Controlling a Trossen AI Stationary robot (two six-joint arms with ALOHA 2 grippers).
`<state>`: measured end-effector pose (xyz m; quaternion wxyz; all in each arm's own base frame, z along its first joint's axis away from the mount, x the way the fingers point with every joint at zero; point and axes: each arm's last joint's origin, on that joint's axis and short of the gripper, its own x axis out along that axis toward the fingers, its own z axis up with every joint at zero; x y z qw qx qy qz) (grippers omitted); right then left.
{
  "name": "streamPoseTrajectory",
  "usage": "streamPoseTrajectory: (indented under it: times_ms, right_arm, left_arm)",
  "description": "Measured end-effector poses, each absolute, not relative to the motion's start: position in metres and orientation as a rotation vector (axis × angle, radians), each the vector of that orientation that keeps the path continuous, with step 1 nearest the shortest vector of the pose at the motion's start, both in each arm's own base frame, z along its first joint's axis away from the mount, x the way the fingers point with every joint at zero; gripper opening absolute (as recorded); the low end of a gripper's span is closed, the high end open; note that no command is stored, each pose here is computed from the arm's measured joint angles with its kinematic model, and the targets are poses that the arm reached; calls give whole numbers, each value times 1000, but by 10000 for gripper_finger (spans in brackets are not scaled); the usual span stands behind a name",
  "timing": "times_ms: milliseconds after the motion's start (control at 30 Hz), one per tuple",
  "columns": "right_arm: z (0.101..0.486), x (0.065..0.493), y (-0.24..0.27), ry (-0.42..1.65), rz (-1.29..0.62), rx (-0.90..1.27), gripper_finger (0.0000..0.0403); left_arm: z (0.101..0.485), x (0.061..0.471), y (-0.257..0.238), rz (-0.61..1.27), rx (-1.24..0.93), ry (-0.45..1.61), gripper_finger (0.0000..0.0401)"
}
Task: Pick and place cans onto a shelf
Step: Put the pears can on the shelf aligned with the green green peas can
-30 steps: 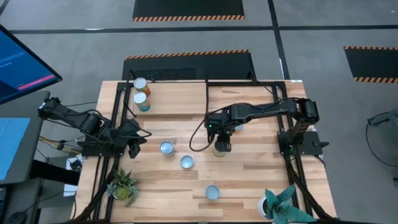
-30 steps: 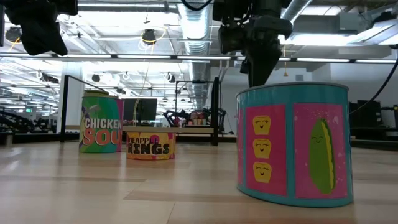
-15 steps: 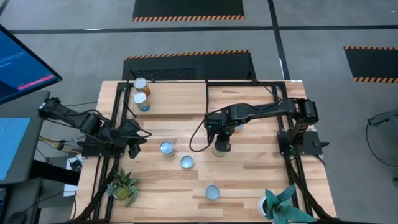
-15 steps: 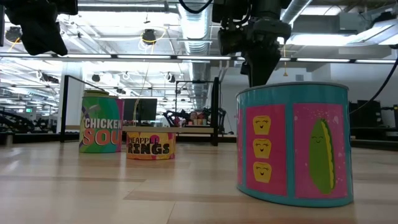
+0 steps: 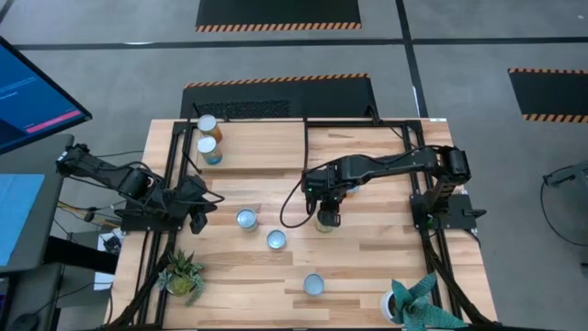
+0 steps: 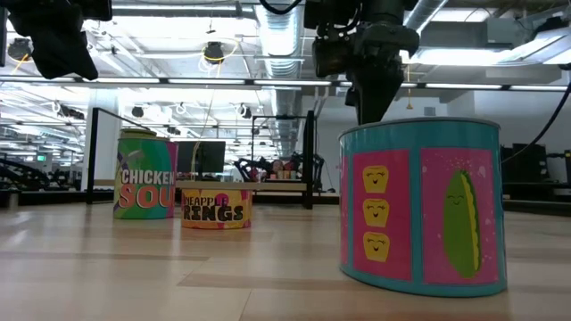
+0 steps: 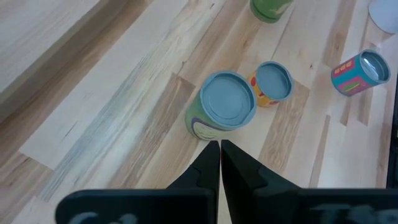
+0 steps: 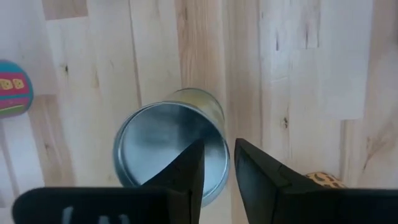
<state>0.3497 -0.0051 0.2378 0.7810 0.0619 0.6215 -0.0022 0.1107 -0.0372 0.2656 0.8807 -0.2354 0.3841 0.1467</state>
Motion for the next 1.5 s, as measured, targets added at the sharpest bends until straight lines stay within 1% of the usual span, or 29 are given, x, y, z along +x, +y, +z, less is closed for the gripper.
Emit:
streamPoseTrajectory:
  times_ms: [700,933,1067,1133,1200,1267,1333,1367,1500]
  right_arm:
    - [238,350,-6,1343,-2,130,114]
    - [219,358,-8,1401,13,122,114]
    - [218,358,-8,1398,5,131,112]
    - [217,359,-8,1394,5,131,105]
    - [217,359,-8,1395,4,132,88]
    - [217,359,-8,1396,4,132,62]
    - [217,359,-8,1398,5,131,25]
    - [217,359,-8,1397,10,129,14]
    - [221,361,-7,1393,6,125,6]
  left_arm:
    - [266,111,-37,309,-480,797,1]
    - [266,111,-37,309,-479,797,1]
    - [265,111,-37,310,-480,798,1]
    - [265,111,-37,305,-470,799,1]
    - [265,111,-37,302,-461,800,1]
    - [265,111,-37,302,-461,800,1]
    - [266,111,-37,309,-458,795,1]
    - [266,111,-37,312,-456,793,1]
    - [266,111,-37,316,-454,790,1]
